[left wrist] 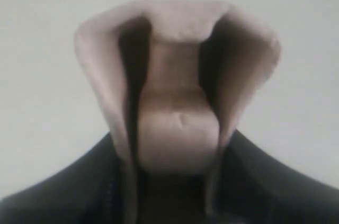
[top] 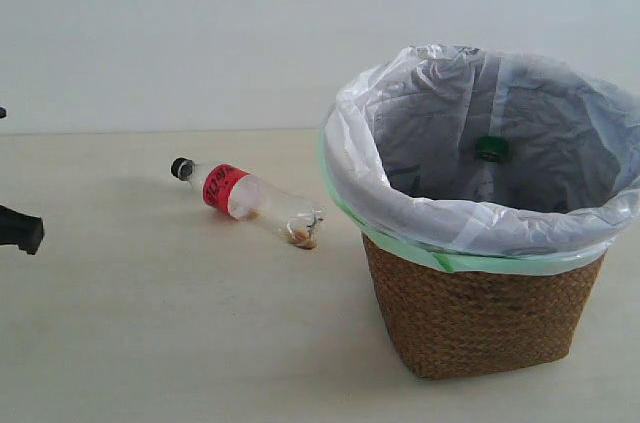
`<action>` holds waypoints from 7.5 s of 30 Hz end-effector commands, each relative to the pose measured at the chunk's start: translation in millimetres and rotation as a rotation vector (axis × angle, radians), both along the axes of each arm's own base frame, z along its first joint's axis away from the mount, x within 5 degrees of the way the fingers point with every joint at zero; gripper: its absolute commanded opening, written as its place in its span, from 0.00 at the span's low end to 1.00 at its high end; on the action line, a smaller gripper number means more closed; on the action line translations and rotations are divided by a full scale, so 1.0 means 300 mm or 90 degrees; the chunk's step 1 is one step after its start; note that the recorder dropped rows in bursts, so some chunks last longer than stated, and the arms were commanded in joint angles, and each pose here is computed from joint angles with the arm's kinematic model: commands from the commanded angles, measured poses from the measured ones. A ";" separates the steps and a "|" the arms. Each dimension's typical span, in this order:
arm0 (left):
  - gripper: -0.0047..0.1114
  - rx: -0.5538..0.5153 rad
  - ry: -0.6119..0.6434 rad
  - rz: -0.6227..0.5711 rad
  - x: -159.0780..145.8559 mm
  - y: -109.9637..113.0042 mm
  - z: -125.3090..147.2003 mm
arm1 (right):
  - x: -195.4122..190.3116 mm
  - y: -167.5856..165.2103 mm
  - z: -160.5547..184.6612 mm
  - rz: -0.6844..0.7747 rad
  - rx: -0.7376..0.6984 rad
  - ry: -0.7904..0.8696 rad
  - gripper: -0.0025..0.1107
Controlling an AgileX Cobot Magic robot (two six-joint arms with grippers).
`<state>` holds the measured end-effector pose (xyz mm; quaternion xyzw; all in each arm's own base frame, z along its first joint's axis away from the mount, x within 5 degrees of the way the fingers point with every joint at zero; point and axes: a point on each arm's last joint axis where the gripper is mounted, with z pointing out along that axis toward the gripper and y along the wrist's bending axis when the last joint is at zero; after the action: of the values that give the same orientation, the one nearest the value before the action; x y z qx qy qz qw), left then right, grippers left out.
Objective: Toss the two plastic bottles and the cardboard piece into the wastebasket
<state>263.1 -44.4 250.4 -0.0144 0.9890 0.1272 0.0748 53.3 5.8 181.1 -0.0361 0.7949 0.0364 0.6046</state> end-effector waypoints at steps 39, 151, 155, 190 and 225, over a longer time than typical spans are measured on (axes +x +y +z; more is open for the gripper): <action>0.08 -0.073 -0.069 -0.041 0.051 0.050 0.002 | 0.000 0.000 0.004 0.001 0.000 -0.009 0.02; 0.76 -0.475 -0.125 0.134 0.602 -0.416 -0.386 | 0.000 0.000 0.004 0.001 0.000 -0.009 0.02; 0.76 -0.434 -0.097 0.114 0.588 -0.401 -0.397 | 0.000 0.000 0.004 0.001 0.000 -0.009 0.02; 0.76 -0.132 -0.044 -0.107 0.557 -0.271 -0.343 | 0.000 0.000 0.004 0.001 0.000 -0.009 0.02; 0.58 -0.078 -0.053 -0.213 0.589 -0.261 -0.419 | 0.000 0.000 0.004 0.001 0.000 -0.009 0.02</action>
<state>437.5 -122.9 121.3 0.1303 0.9831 0.0460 0.1205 53.3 5.8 181.1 -0.0361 0.7949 0.0364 0.6046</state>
